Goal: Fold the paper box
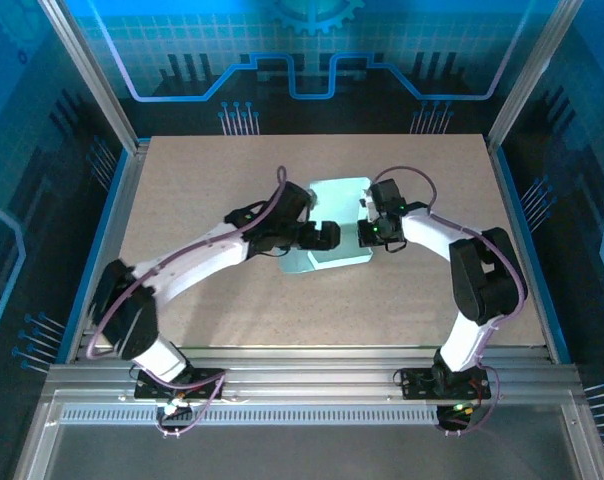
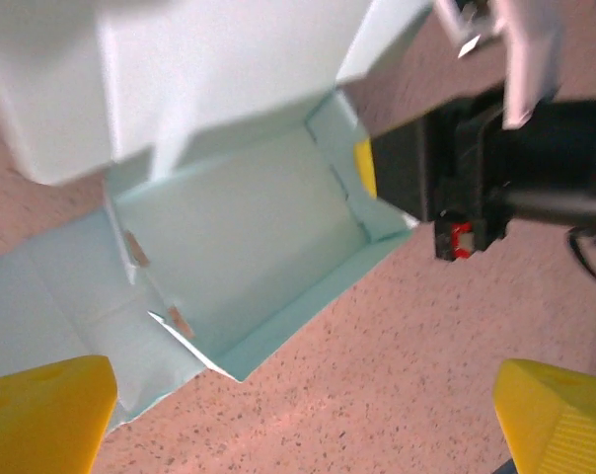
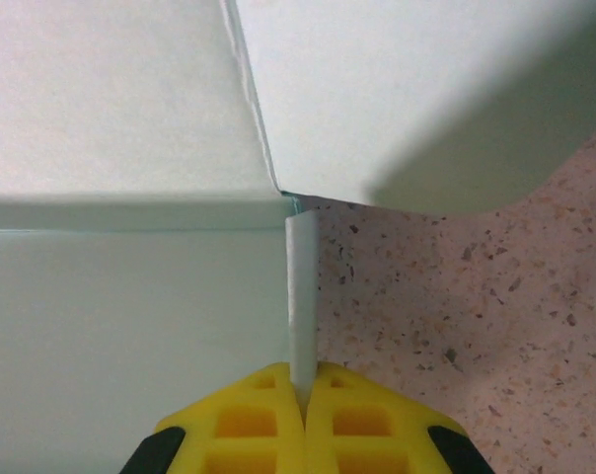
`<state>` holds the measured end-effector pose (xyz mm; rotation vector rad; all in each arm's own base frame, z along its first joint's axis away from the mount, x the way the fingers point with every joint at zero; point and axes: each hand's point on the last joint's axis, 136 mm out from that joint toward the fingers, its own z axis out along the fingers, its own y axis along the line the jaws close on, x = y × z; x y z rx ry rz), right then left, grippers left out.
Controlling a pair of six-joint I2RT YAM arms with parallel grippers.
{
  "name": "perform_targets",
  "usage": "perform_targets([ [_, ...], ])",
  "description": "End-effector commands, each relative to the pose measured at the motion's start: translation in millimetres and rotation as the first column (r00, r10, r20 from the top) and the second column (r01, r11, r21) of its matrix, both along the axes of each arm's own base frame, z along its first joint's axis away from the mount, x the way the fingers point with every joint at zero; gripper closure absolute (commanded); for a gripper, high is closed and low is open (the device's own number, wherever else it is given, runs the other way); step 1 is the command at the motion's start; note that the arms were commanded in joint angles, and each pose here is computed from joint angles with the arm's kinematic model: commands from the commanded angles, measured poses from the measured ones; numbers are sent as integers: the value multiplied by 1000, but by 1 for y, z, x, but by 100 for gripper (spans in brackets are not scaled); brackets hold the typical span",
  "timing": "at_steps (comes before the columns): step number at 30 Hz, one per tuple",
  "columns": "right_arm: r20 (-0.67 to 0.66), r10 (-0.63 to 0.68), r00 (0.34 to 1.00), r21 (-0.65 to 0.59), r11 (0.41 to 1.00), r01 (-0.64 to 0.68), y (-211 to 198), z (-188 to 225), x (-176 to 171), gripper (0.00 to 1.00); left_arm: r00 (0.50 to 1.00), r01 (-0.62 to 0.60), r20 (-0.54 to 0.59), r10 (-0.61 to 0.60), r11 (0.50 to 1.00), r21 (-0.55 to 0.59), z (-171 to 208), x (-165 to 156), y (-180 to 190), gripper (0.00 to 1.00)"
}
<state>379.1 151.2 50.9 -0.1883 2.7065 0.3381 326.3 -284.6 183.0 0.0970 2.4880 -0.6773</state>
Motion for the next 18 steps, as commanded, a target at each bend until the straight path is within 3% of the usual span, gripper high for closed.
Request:
perform_targets([
  [1, 34, -19, 999, 119, 993, 15, 8, 19, 3, 100, 979, -135, 154, 135, 991, -11, 25, 11, 40, 1],
  [6, 60, -3, 998, 236, 972, -11, 17, 35, 4, 100, 923, -333, 140, 359, 926, -177, 28, 8, 110, 1],
  [10, 55, -22, 998, 361, 933, 1, 23, 50, 6, 100, 822, -520, 48, 567, 783, -341, 12, 4, 170, 1],
  [13, 49, -37, 998, 445, 896, 12, 23, 63, 8, 100, 780, -577, -25, 625, 703, -416, 0, 1, 196, 1],
  [15, 56, -35, 998, 477, 879, 4, 23, 72, 9, 100, 790, -558, -46, 612, 685, -468, -4, 2, 199, 1],
  [18, 57, -27, 998, 524, 851, -7, 25, 82, 10, 100, 844, -481, -60, 533, 702, -525, -9, 8, 183, 1],
])
